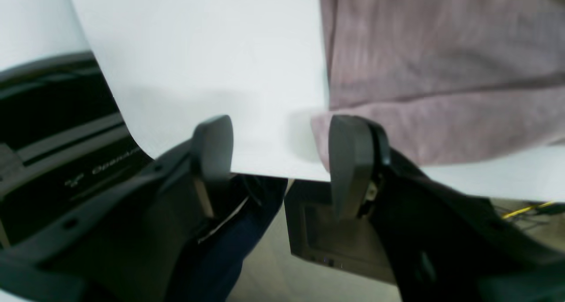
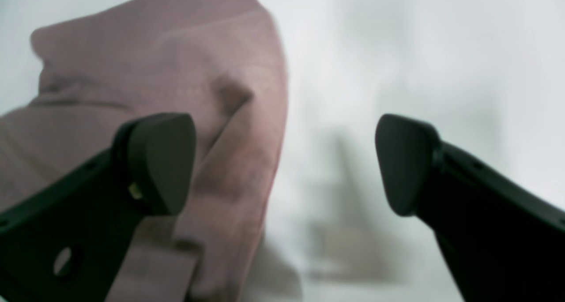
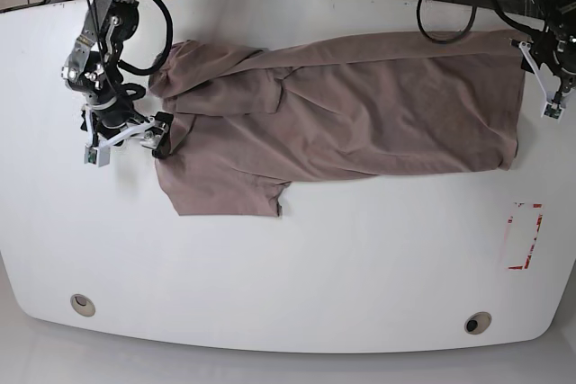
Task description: Layout the t-shirt on the table in an organized manner, then fold the t-shirt properly
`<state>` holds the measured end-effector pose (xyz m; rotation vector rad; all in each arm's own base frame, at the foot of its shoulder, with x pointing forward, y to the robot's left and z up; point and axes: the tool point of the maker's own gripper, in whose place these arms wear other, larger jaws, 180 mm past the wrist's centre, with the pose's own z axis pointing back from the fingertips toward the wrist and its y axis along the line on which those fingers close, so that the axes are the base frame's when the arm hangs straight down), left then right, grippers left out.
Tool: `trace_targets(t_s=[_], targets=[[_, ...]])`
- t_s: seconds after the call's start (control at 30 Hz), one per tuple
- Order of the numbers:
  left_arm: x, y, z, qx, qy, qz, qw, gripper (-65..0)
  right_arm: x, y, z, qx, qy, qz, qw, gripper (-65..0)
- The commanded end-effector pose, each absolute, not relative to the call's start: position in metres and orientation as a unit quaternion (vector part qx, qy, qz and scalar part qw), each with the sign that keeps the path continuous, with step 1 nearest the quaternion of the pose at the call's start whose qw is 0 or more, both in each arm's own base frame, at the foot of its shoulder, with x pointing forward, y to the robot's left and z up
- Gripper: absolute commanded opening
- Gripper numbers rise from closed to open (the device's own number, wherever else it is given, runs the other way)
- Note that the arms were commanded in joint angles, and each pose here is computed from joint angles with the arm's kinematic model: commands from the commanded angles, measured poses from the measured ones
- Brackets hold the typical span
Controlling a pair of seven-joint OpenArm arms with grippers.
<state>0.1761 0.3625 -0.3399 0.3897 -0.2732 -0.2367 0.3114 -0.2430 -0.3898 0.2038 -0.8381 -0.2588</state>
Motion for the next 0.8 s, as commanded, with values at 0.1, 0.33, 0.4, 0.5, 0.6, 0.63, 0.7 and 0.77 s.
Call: trace_targets(t_s=[0.1, 0.33, 0.4, 0.5, 0.6, 0.63, 0.7, 0.77], targets=[[0.193, 0.383, -0.31, 0.224, -0.177, -0.084, 0.955, -31.9, 0.325, -0.234, -0.399, 0.115, -0.397, -0.112, 0.904, -3.0], [0.217, 0.395, -0.285, 0.236, -0.226, -0.049, 0.944, -31.9, 0.329, -0.222, -0.414, 0.131, -0.377, -0.11, 0.91, -3.6], [0.227, 0.4, -0.272, 0.244, -0.244, -0.042, 0.938, -31.9, 0.329, -0.22, -0.415, 0.132, -0.375, -0.11, 0.911, -3.6], [0.24, 0.405, -0.259, 0.253, -0.263, -0.032, 0.931, -31.9, 0.33, -0.21, -0.416, 0.141, -0.373, -0.106, 0.911, -3.8], [0.25, 0.411, -0.256, 0.252, -0.266, -0.017, 0.93, -31.8, 0.331, -0.198, -0.417, 0.149, -0.37, -0.091, 0.913, -5.2], [0.255, 0.413, -0.256, 0.248, -0.269, -0.012, 0.931, -31.8, 0.331, -0.195, -0.417, 0.15, -0.369, -0.088, 0.913, -7.0], [0.268, 0.416, -0.26, 0.229, -0.273, 0.002, 0.934, -31.8, 0.332, -0.19, -0.418, 0.153, -0.367, -0.082, 0.914, -13.5], [0.281, 0.415, -0.266, 0.207, -0.278, 0.01, 0.938, -31.8, 0.334, -0.187, -0.417, 0.156, -0.368, -0.078, 0.913, -19.3]])
